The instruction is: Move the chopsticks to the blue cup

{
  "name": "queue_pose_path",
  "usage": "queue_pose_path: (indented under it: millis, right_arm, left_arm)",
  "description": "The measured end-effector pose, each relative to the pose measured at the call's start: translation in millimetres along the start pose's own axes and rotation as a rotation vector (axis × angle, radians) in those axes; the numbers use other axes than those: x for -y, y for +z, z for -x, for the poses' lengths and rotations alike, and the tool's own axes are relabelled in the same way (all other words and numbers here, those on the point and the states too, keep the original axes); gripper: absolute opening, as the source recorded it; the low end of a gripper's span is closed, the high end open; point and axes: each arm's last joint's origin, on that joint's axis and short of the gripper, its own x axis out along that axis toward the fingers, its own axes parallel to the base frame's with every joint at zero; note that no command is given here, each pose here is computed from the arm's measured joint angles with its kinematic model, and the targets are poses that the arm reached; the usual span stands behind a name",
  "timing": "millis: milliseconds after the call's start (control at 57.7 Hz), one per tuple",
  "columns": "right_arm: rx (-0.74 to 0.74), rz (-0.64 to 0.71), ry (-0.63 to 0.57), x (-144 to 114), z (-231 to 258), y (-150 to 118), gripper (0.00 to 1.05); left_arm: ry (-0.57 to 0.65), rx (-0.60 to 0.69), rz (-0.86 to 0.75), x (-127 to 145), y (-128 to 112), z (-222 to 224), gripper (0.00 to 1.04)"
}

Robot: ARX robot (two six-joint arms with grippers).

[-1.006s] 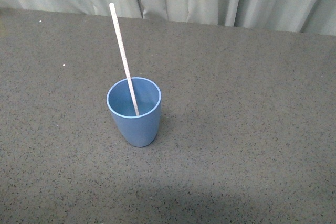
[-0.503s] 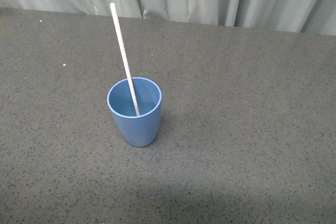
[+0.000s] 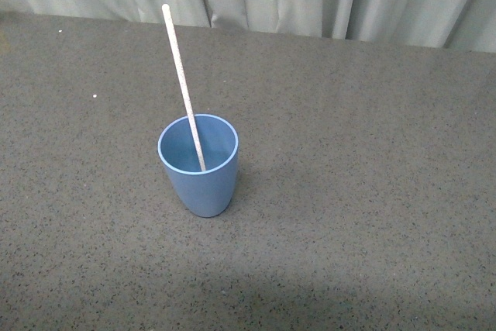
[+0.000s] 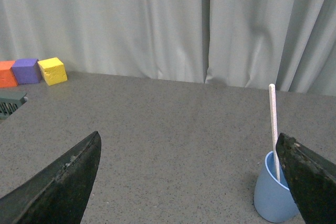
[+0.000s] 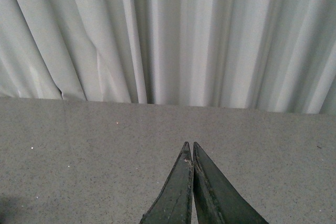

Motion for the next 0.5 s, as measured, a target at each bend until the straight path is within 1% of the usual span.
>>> queue_pose_path:
  millis: [87,139,191,243,277,399,416,451,503]
  right_arm:
    - [-0.003,0.000,0.000,0.0,2.8,-0.5,0.01]
    - [-0.035,0.000,0.003,-0.1,8.5,-4.8,0.01]
    - [-0.004,0.000,0.003,-0.1,11.2,-2.5,0.01]
    - [-0.005,0.002,0.003,-0.1,11.4,-2.7,0.02]
    - [-0.006,0.001,0.003,-0.1,11.4,-2.7,0.09]
    - [-0.006,0.001,0.003,-0.1,11.4,-2.7,0.27]
    - [-0.006,0.001,0.003,-0.1,11.4,-2.7,0.32]
    - [-0.005,0.001,0.003,-0.1,11.4,-2.7,0.39]
    - [-0.005,0.001,0.003,-0.1,11.4,-2.7,0.46]
  left_arm:
    - [0.000,0.000,0.000,0.0,0.0,0.0,0.98]
    - [0.000,0.000,0.000,0.0,0.0,0.0,0.98]
    - [0.000,0.000,0.000,0.0,0.0,0.0,0.98]
    - [0.000,0.000,0.000,0.0,0.0,0.0,0.98]
    - [0.000,0.000,0.000,0.0,0.0,0.0,0.98]
    - [0.000,0.000,0.000,0.0,0.0,0.0,0.98]
    - [0.000,0.000,0.000,0.0,0.0,0.0,0.98]
    - [0.000,0.000,0.000,0.0,0.0,0.0,0.98]
    - [0.000,0.000,0.000,0.0,0.0,0.0,0.98]
